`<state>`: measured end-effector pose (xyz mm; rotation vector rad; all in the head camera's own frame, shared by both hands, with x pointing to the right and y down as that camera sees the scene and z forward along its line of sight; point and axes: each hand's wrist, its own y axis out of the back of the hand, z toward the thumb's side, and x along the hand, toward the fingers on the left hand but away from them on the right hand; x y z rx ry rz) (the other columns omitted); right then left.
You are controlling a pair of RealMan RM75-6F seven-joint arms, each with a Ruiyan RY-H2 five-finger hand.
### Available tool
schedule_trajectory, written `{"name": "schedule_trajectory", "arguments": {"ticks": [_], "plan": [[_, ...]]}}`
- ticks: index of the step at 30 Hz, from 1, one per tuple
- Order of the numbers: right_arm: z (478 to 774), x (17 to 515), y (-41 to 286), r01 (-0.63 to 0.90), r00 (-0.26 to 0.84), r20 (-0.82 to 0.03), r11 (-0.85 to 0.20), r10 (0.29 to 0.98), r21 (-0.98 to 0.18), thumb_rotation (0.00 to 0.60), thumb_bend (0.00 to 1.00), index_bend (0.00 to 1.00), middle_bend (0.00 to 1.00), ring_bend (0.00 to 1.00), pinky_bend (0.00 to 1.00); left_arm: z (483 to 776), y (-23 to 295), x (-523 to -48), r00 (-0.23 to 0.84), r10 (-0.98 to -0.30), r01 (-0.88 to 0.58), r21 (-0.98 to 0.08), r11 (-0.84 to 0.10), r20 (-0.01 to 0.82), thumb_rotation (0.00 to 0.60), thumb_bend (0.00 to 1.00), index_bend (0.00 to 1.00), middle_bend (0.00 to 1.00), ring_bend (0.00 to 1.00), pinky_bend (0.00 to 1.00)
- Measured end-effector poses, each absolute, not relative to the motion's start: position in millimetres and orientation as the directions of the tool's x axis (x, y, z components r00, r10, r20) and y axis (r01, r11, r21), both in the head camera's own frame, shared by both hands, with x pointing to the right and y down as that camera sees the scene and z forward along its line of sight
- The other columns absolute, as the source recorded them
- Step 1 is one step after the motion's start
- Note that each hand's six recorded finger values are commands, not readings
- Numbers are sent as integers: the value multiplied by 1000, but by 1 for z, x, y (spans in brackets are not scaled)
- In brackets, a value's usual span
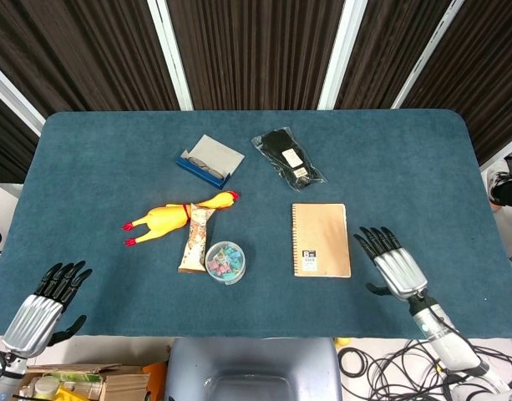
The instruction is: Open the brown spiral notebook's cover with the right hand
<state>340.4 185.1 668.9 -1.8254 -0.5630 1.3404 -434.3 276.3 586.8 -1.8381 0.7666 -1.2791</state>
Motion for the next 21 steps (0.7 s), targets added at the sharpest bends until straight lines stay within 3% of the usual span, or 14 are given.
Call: {"name": "schedule_trajectory", "arguments": {"ticks": [8, 21], "plan": [[704, 327, 191, -78, 367, -591, -610, 718, -789, 600, 154, 177, 0, 0, 0, 596, 281, -436, 304, -815, -34, -849, -527, 493, 600, 339, 0, 0, 0, 19], [725, 315, 183, -71, 352, -599, -618, 719, -783, 600, 155, 202, 0, 0, 0, 600, 281, -438, 296, -810, -30, -842, -538, 507, 600, 338, 0, 2, 0, 19]]}}
